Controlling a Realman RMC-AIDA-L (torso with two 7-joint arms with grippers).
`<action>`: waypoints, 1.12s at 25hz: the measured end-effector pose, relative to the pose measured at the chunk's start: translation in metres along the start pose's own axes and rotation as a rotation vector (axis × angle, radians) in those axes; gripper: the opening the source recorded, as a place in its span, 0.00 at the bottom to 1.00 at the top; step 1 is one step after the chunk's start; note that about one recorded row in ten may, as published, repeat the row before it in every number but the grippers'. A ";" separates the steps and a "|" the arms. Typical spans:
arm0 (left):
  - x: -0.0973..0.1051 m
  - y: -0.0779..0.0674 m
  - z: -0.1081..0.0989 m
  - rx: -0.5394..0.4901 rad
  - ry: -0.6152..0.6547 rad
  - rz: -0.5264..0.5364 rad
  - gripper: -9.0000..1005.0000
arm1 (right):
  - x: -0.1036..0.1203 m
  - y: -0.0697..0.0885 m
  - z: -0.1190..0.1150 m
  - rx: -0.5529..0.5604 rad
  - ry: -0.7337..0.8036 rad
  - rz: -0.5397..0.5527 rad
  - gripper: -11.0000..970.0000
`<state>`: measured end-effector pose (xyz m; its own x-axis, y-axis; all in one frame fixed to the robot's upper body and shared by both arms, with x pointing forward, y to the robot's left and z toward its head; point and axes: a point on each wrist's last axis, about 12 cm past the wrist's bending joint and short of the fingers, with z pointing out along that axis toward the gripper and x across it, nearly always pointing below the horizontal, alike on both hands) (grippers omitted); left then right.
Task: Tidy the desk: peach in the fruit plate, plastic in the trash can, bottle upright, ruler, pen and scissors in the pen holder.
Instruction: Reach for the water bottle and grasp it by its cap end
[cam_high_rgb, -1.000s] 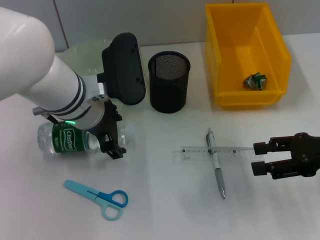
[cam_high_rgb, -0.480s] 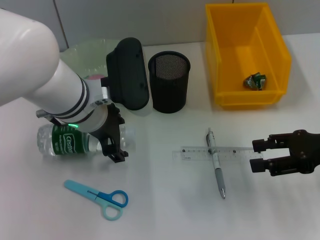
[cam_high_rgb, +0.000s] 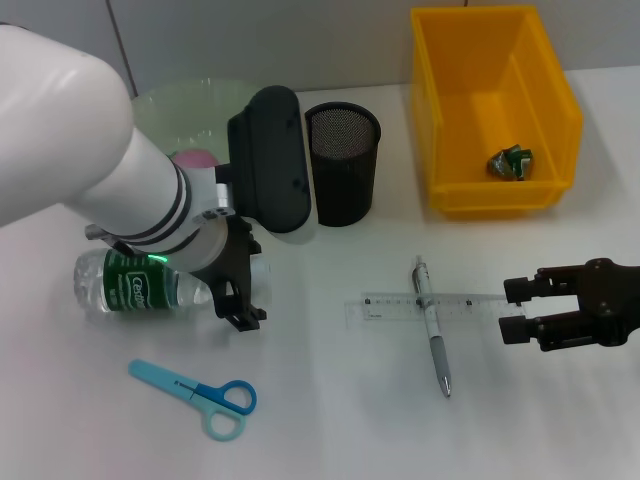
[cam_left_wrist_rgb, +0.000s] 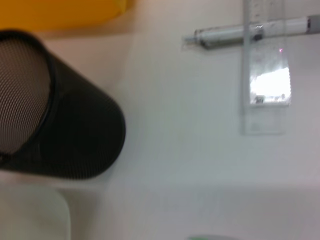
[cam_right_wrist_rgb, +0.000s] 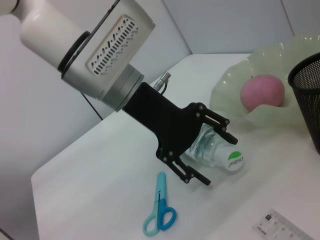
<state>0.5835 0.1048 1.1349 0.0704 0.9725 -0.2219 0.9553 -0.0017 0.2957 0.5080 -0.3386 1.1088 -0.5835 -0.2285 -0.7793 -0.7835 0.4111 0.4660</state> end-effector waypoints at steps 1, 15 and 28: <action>0.000 0.000 0.000 0.000 0.000 0.000 0.80 | 0.000 0.000 0.000 0.000 0.000 0.000 0.80; -0.002 0.000 0.004 -0.023 -0.009 0.034 0.80 | 0.003 0.001 0.000 0.001 -0.001 0.007 0.80; 0.000 0.000 0.009 -0.047 0.005 0.061 0.58 | 0.004 0.001 0.001 -0.001 -0.002 0.009 0.80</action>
<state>0.5863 0.1025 1.1263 0.1268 0.9721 -0.1974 0.9345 -0.0504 0.3523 0.5051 -0.3384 1.1063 -0.5898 -0.2229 -0.7762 -0.7785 0.4123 0.4732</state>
